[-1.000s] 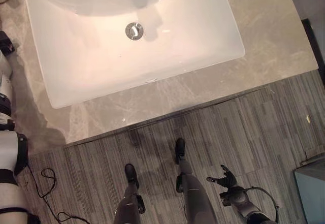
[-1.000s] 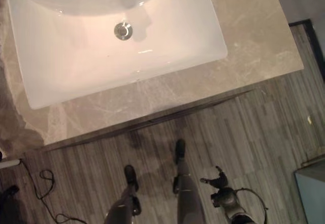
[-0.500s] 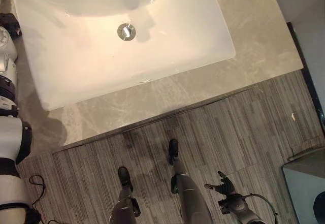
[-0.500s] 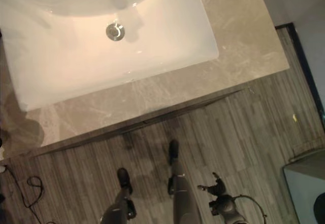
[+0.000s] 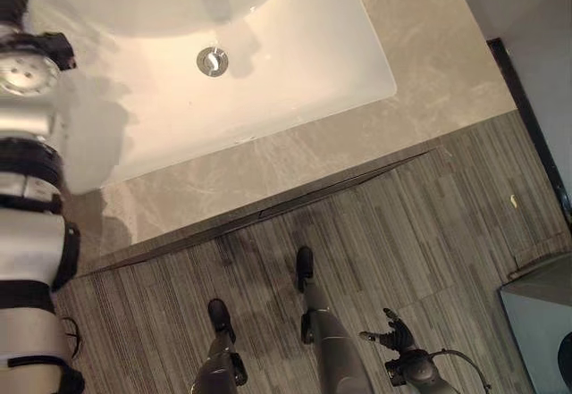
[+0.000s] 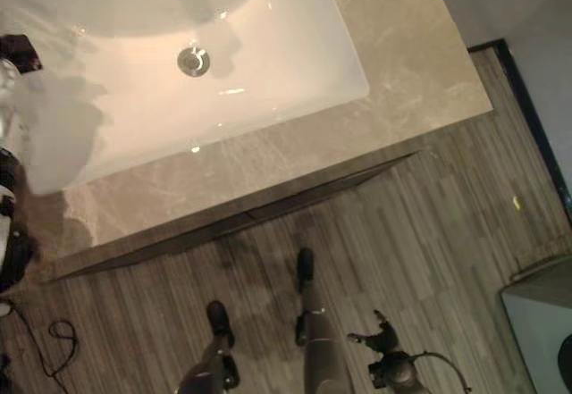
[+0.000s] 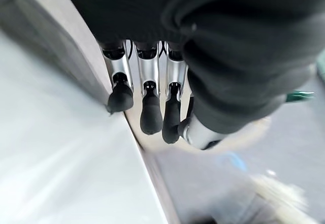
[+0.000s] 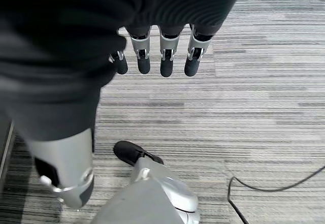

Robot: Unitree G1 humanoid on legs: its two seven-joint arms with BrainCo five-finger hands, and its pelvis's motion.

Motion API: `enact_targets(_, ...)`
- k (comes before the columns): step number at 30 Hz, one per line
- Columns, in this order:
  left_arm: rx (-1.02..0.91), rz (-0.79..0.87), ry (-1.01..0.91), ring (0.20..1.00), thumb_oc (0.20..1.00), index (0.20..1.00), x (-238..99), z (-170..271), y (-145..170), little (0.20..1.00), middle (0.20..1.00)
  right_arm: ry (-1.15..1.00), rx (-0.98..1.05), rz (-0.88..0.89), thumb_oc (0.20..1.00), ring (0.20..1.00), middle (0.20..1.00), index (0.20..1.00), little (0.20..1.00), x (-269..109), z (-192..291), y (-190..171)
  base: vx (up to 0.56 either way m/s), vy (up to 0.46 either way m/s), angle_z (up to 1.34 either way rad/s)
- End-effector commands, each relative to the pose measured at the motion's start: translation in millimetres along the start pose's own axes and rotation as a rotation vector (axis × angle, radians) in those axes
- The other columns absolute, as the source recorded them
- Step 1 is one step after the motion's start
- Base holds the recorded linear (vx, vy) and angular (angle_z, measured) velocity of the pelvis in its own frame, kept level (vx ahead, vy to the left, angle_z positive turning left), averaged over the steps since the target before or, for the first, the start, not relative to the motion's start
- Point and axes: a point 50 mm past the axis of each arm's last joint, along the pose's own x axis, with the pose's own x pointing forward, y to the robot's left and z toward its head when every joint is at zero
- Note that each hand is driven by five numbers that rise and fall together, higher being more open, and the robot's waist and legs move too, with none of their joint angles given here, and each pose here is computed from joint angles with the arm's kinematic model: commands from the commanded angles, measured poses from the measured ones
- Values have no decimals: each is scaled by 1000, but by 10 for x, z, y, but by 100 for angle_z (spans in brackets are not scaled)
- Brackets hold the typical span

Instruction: Put brush and paste in cup on sink, flatten towel.

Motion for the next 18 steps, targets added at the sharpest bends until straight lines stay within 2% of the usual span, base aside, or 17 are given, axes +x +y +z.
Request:
enact_targets(1,-18,65,-149,200,200,200,-117,115,77,200,200,-26,-2,-83,1000,1000,1000,1000,1000,66,99,-218,94,25,-14)
enact_targets(2,-19,28,-184,200,200,200,-340,53,-4,200,200,18,-9,-80,1000,1000,1000,1000,1000,55,16,-192,62,19,-14)
enact_targets(3,-17,30,-182,200,200,200,-348,44,2,200,200,19,-12,-80,1000,1000,1000,1000,1000,54,12,-196,78,44,-12)
enact_targets(6,-13,-59,-173,200,200,200,-717,-152,-44,200,200,61,-36,-80,1000,1000,1000,1000,1000,56,-50,-199,45,80,12)
enact_targets(9,-2,-101,-136,200,200,200,-855,-270,-50,200,200,71,-57,-67,1000,1000,1000,1000,1000,44,-81,-202,16,125,10)
enact_targets(14,63,-252,-32,200,200,200,-1298,-567,-190,200,200,51,-45,-66,1000,1000,1000,1000,1000,86,22,-195,44,246,22)
enact_targets(18,113,-295,-11,200,200,200,-1437,-662,-153,200,200,53,-52,-40,1000,1000,1000,1000,1000,59,-18,-155,115,123,-8)
